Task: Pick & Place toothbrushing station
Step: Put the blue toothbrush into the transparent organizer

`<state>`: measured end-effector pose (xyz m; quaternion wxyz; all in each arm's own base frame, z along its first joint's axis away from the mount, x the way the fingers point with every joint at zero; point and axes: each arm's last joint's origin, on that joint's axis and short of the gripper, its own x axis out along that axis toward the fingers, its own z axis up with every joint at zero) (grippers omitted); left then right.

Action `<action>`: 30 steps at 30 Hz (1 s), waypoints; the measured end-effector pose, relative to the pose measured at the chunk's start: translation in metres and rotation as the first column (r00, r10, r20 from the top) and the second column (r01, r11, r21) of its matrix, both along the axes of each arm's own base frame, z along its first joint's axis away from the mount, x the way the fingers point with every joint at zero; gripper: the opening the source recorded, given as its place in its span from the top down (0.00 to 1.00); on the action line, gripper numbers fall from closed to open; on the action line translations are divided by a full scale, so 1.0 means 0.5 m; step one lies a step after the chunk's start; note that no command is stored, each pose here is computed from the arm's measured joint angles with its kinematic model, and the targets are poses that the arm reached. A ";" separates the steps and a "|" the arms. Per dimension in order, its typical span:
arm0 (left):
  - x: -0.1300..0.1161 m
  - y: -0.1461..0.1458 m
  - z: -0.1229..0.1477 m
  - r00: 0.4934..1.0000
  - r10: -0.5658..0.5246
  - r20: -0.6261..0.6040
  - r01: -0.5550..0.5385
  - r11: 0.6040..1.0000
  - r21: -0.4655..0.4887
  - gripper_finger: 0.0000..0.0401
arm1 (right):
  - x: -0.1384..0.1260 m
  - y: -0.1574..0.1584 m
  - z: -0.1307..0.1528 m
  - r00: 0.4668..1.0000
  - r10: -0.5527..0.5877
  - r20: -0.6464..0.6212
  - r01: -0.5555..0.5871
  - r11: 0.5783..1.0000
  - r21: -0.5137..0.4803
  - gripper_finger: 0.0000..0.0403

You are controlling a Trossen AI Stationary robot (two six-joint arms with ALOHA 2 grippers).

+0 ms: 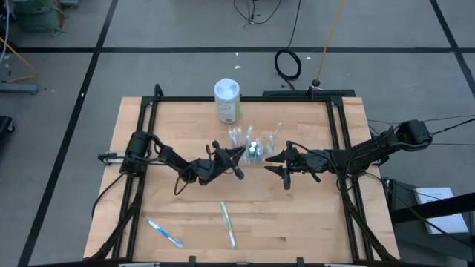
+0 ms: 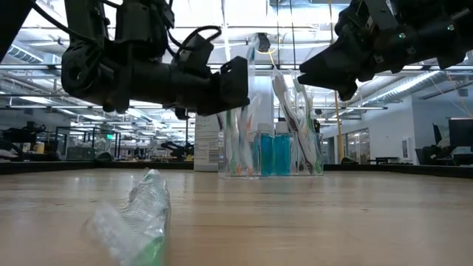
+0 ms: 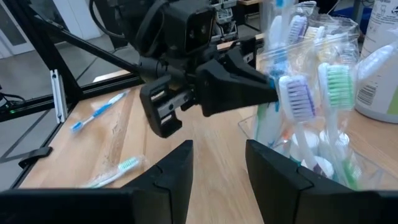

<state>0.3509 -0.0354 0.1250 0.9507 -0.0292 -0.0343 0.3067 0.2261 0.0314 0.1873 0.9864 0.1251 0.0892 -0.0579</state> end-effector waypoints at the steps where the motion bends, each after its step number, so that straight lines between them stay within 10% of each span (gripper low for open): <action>1: 0.000 -0.001 -0.001 1.000 -0.003 0.008 0.004 1.000 -0.016 0.93 | 0.000 0.000 0.000 1.000 0.000 0.000 0.000 1.000 0.000 0.65; 10: 0.001 0.002 -0.022 0.999 0.003 0.047 0.007 0.977 -0.213 0.95 | 0.000 0.000 -0.001 1.000 0.000 -0.005 0.000 1.000 -0.001 0.65; 30: 0.001 -0.003 -0.036 0.993 -0.062 -0.097 0.049 0.991 -0.125 0.92 | 0.000 0.000 -0.001 1.000 -0.003 -0.004 0.003 1.000 0.013 0.65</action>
